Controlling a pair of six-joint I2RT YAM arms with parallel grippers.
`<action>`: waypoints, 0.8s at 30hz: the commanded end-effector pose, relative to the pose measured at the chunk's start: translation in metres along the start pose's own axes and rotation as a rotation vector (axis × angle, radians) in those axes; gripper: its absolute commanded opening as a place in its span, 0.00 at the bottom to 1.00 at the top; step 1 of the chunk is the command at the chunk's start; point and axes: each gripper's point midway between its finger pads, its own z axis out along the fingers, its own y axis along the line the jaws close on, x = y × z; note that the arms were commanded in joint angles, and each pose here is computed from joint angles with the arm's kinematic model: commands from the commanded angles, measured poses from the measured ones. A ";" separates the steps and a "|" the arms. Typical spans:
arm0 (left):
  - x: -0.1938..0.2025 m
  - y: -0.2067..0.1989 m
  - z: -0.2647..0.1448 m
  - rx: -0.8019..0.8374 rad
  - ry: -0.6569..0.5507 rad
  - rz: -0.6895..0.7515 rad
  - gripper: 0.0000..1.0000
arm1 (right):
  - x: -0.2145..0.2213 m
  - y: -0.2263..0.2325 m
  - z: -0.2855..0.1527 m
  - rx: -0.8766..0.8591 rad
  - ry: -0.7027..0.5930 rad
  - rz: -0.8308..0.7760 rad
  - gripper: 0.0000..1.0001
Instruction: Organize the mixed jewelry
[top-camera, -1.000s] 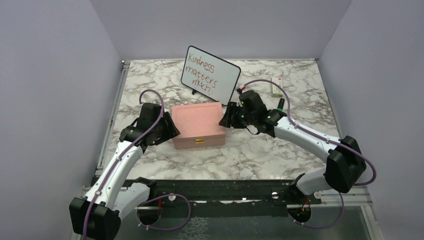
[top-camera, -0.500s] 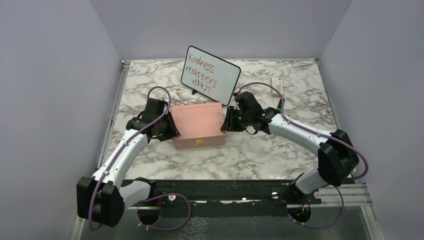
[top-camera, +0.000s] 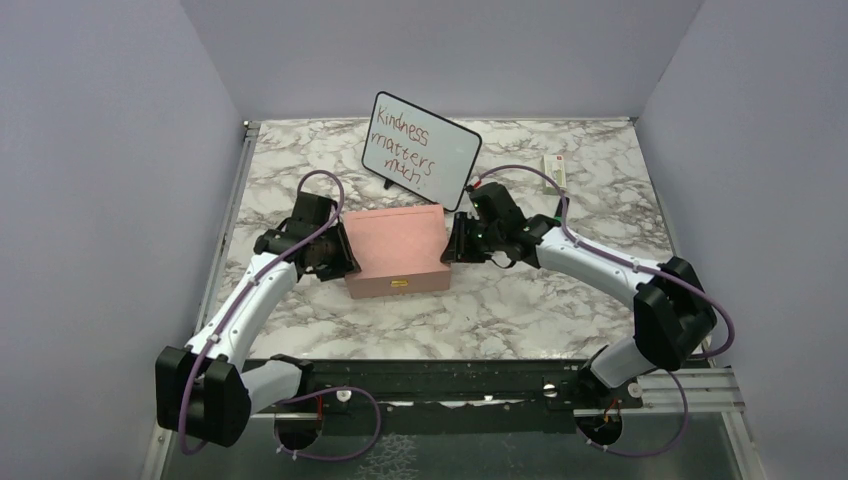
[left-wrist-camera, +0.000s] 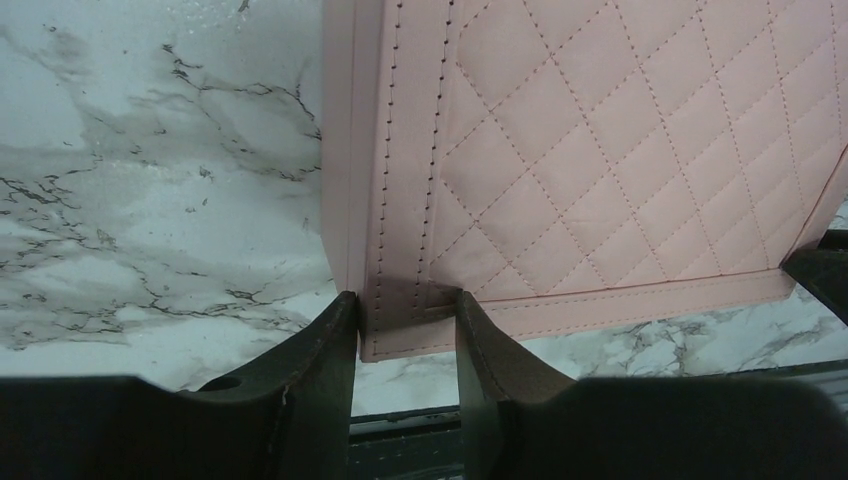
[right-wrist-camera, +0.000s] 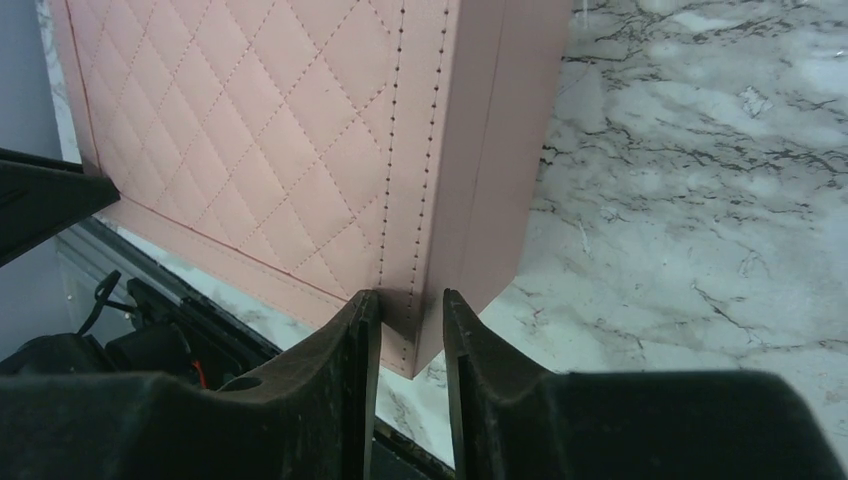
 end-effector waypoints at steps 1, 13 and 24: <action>-0.020 0.001 -0.009 -0.030 -0.083 0.066 0.36 | -0.011 -0.010 -0.012 0.081 -0.080 -0.077 0.35; -0.076 -0.007 -0.187 0.055 -0.705 0.160 0.91 | -0.074 -0.018 -0.237 0.186 -0.695 -0.141 1.00; -0.060 0.022 -0.251 -0.015 -0.849 0.159 0.99 | -0.072 -0.046 -0.345 0.305 -0.903 -0.082 1.00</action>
